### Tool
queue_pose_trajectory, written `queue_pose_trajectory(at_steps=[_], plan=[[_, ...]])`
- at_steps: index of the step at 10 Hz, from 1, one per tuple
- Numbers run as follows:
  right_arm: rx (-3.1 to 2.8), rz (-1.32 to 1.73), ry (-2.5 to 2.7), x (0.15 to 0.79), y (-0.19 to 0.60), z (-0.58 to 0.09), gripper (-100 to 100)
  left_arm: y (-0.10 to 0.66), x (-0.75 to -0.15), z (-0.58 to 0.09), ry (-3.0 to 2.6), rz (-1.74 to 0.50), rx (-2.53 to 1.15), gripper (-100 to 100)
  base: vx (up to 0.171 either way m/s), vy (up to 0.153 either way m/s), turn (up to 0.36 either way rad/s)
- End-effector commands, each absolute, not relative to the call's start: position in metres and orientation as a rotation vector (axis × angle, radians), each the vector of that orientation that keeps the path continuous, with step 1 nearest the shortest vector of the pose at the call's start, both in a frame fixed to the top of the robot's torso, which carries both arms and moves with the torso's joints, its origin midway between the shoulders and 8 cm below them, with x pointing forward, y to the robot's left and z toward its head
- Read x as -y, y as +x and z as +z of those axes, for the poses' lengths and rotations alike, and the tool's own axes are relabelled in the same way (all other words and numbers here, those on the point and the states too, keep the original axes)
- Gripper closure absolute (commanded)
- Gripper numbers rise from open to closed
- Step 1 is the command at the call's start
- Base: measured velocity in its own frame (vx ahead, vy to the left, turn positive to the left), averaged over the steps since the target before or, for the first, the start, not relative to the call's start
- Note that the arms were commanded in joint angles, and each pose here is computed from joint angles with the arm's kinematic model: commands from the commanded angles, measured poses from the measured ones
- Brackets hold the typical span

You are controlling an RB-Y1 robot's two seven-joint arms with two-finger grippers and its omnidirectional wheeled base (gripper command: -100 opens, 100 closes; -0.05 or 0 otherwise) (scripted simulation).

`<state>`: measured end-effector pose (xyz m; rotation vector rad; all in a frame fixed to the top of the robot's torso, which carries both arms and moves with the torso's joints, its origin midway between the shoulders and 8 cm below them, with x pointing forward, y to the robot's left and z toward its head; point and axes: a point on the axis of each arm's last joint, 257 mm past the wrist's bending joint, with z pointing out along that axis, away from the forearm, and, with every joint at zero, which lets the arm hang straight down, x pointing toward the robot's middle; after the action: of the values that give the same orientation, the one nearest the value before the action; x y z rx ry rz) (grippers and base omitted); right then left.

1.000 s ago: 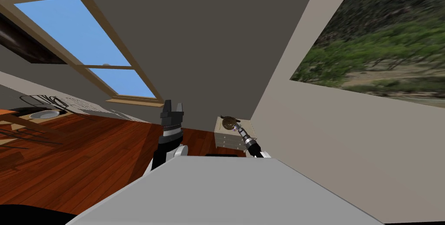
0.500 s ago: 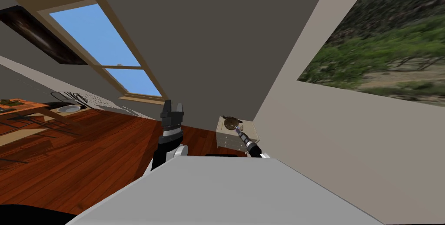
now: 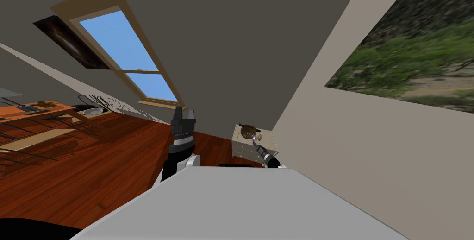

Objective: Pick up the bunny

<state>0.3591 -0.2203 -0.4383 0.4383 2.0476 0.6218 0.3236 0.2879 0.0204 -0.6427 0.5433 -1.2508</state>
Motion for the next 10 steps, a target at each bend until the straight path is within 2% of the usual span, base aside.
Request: queue_pose_trajectory(at_steps=[1, 8, 10], plan=[[-2.101, 0.558, 0.390, 0.234, 0.353, -0.457, -100, 0.324, -0.288, 0.020, -0.643, -1.251, -0.543, 0, -0.005, 0.006, 0.148], [-2.238, 0.370, 0.275, 0.287, 0.333, -0.505, -100, 0.324, -0.288, 0.020, -0.643, -1.251, -0.543, 0, -0.002, 0.004, 0.107], [-2.292, 0.264, 0.195, 0.321, 0.328, -0.520, -100, 0.324, -0.288, 0.020, -0.643, -1.251, -0.543, 0, 0.002, 0.008, 0.192]])
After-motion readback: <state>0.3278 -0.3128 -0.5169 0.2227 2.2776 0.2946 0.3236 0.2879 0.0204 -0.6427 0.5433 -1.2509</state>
